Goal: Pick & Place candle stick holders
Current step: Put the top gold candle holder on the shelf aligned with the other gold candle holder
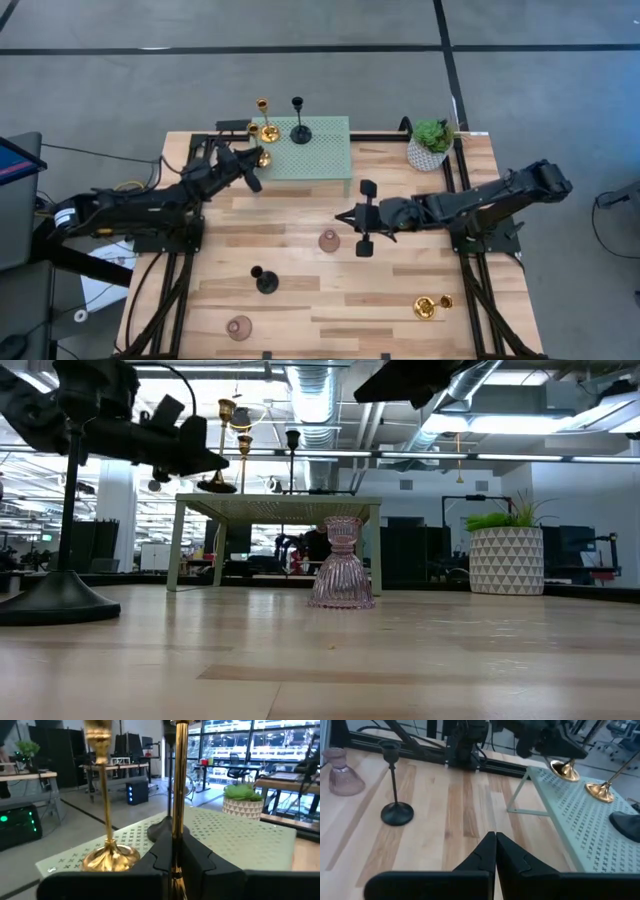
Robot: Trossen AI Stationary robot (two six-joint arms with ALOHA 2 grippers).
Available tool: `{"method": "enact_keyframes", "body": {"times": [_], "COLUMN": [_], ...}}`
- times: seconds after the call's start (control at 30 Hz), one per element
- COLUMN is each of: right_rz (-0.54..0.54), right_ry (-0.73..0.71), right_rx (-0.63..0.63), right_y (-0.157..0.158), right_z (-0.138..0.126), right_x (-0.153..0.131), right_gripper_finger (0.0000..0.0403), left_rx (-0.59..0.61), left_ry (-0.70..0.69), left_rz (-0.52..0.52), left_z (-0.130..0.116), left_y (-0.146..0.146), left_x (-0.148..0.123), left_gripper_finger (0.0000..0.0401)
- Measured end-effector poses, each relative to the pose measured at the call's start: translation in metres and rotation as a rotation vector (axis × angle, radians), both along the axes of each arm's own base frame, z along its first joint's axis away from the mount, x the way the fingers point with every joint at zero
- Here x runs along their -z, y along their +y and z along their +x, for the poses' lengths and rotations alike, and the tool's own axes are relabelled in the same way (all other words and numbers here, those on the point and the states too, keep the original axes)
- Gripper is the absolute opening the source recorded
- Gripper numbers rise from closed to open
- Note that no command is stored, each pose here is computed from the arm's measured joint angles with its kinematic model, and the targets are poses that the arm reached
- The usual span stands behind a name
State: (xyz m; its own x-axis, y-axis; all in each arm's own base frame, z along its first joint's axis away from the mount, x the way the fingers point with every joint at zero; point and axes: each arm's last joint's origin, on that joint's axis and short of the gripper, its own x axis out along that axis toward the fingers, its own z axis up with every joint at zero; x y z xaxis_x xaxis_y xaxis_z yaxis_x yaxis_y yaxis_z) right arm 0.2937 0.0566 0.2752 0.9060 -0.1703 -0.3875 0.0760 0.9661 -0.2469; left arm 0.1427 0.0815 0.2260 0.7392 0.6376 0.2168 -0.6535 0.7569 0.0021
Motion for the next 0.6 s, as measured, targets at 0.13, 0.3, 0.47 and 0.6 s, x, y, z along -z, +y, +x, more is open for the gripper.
{"method": "enact_keyframes", "body": {"times": [0.13, 0.3, 0.47, 0.6], "right_rz": [-0.02, -0.037, -0.048, -0.047], "right_ry": [-0.011, -0.018, -0.021, -0.024], "right_rx": [0.015, 0.022, 0.026, 0.019], "right_y": [0.008, 0.016, 0.022, 0.024], "right_z": [-0.002, -0.005, -0.006, -0.007], "right_x": [0.001, 0.001, 0.001, 0.0], "right_gripper_finger": [0.0, 0.0, 0.0, 0.0], "left_rx": [-0.01, -0.028, -0.049, -0.053], "left_ry": [0.011, 0.013, 0.024, 0.01], "left_rz": [-0.021, -0.022, -0.028, -0.011], "left_z": [0.003, 0.007, 0.009, 0.012], "left_y": [0.007, 0.013, 0.019, 0.021], "left_x": [0.005, 0.009, 0.014, 0.014], "left_gripper_finger": [0.0015, 0.0015, 0.0015, 0.0015]}}
